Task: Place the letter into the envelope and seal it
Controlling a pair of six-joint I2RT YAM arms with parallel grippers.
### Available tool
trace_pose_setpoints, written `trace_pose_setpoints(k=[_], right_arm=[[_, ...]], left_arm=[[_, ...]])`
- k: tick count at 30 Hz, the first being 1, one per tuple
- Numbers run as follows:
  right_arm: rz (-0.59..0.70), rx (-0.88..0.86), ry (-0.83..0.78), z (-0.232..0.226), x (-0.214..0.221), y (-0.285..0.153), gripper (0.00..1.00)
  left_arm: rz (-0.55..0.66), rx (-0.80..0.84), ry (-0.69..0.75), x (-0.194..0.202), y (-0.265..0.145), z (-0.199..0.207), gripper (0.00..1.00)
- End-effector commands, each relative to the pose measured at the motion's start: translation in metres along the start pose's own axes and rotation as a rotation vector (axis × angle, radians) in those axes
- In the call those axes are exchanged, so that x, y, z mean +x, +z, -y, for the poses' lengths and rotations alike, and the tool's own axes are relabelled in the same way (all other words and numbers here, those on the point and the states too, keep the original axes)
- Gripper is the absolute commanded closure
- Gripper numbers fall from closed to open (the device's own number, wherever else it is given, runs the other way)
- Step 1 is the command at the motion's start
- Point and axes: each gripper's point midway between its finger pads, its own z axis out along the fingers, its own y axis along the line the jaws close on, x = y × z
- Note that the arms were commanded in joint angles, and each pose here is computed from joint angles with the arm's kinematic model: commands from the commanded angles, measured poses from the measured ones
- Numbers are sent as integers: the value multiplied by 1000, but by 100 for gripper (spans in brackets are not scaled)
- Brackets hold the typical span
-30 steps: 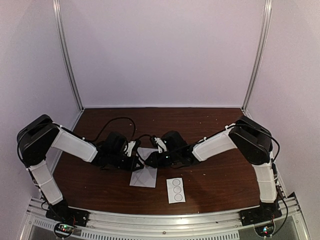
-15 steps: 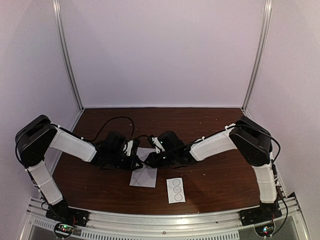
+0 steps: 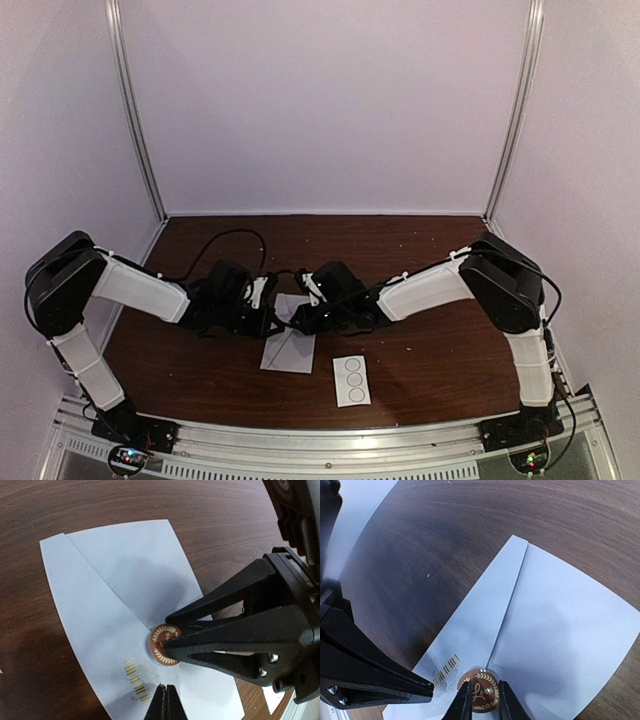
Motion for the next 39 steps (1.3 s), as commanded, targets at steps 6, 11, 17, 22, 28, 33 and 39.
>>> trace_pose_setpoints(k=[6, 11, 17, 22, 28, 33, 39], right_arm=[[-142, 162, -3, 46, 52, 14, 80], [-143, 160, -5, 45, 52, 15, 80], [-145, 157, -3, 44, 53, 16, 80], [-147, 152, -3, 43, 53, 16, 80], [-149, 147, -4, 41, 53, 17, 81], [-134, 143, -4, 38, 47, 11, 79], [-91, 128, -5, 27, 29, -1, 71]], left_arm=[[95, 54, 4, -35, 5, 16, 100], [100, 75, -1, -39, 11, 18, 100], [87, 63, -10, -36, 20, 13, 100], [82, 27, -30, -30, 22, 4, 100], [71, 24, -36, -27, 29, 0, 100], [21, -45, -56, -10, 32, -16, 100], [-33, -79, -90, 13, 34, -29, 100]])
